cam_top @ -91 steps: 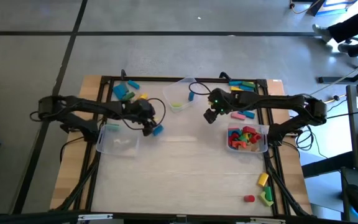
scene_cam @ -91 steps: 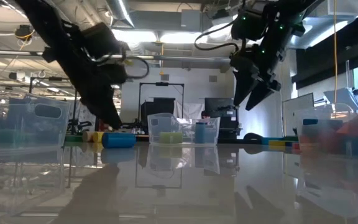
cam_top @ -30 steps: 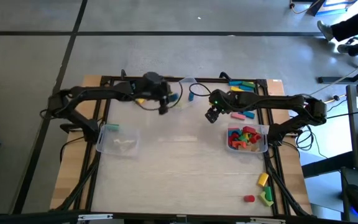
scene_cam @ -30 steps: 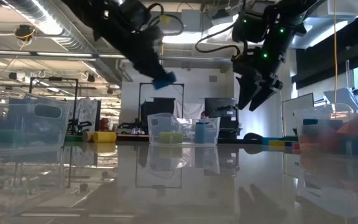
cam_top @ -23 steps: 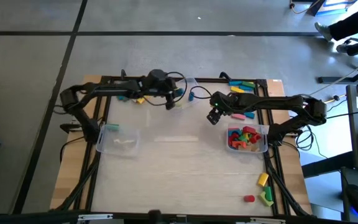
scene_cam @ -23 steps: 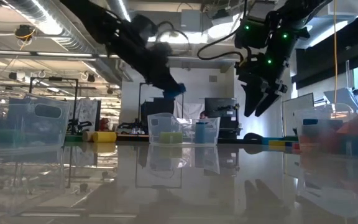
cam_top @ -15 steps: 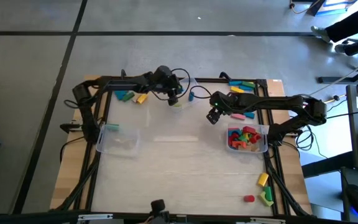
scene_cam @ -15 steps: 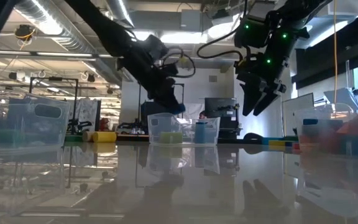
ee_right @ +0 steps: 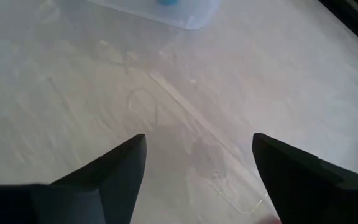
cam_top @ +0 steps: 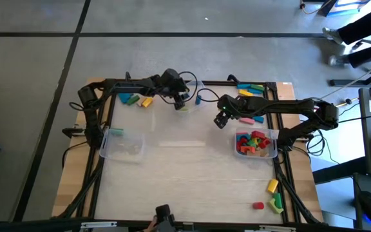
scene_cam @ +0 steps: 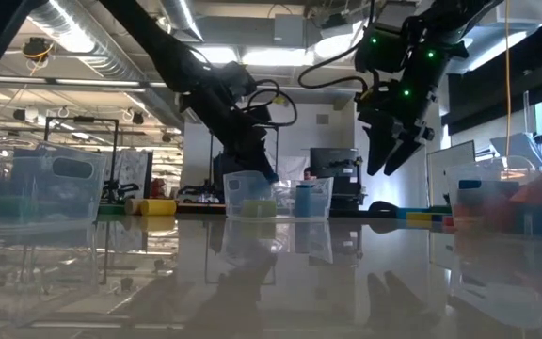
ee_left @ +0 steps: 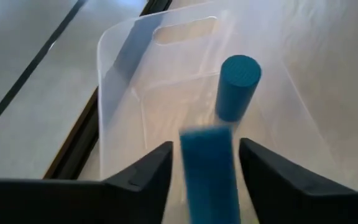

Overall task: Sort blocks by size
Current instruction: Put the blue cylindrical block into the top transparent bin, then put the yellow cylindrical block into the top transparent bin

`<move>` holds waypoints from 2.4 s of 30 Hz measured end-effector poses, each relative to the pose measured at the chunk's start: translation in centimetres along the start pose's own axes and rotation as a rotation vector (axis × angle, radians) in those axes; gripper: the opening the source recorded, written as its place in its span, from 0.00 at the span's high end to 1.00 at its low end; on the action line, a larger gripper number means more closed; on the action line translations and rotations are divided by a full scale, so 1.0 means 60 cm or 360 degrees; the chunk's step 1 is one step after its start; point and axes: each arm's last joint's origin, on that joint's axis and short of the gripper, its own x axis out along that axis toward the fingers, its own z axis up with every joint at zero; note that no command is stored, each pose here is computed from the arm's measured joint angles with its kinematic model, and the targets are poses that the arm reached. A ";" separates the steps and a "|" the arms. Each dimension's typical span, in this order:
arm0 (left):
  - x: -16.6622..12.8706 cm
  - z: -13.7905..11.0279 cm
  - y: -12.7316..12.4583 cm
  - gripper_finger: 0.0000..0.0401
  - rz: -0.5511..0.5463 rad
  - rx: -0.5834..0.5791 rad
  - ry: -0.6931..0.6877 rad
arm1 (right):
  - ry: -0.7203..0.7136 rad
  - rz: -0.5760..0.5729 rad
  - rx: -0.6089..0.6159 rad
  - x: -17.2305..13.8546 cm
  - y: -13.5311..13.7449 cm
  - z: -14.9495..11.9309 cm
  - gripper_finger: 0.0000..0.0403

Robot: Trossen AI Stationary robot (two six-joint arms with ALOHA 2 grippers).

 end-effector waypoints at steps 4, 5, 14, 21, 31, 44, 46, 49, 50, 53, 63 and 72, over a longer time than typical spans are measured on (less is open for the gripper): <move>-0.003 -0.003 0.000 0.44 -0.0011 0.0001 0.0055 | 0.0050 -0.0013 -0.0037 0.000 -0.002 -0.005 0.27; -0.006 -0.002 0.000 0.43 -0.0012 0.0000 0.0083 | 0.0060 -0.0016 -0.0042 0.000 -0.002 -0.006 0.27; -0.123 0.044 0.003 0.42 0.0083 0.0047 0.0069 | 0.0064 -0.0037 -0.0052 0.000 -0.003 -0.007 0.27; -0.233 0.040 0.021 0.43 0.0399 -0.0012 0.0194 | 0.0062 -0.0037 -0.0057 0.000 -0.003 -0.007 0.27; -0.242 -0.050 0.060 0.43 0.0784 -0.0431 0.0638 | 0.0071 -0.0067 -0.0062 0.000 -0.005 -0.008 0.27; -0.204 -0.125 0.035 0.43 0.0524 -0.0588 0.0766 | 0.0070 -0.0067 -0.0063 0.000 -0.005 -0.008 0.27; -0.198 -0.135 0.031 0.43 0.0490 -0.0600 0.0783 | 0.0071 -0.0067 -0.0062 0.000 -0.005 -0.008 0.27; -0.184 -0.145 0.025 0.43 0.0453 -0.0592 0.0793 | 0.0071 -0.0067 -0.0063 0.000 -0.005 -0.009 0.27; -0.180 -0.147 0.023 0.43 0.0446 -0.0585 0.0791 | 0.0072 -0.0068 -0.0063 0.000 -0.005 -0.009 0.27; -0.163 -0.155 0.019 0.43 0.0399 -0.0556 0.0804 | 0.0074 -0.0068 -0.0064 0.000 -0.005 -0.009 0.27; -0.120 -0.172 0.019 0.43 0.0385 -0.0536 0.0883 | 0.0071 -0.0078 -0.0065 0.000 -0.005 -0.009 0.27; -0.085 -0.189 0.020 0.44 0.0367 -0.0517 0.0950 | 0.0070 -0.0081 -0.0064 0.000 -0.005 -0.009 0.27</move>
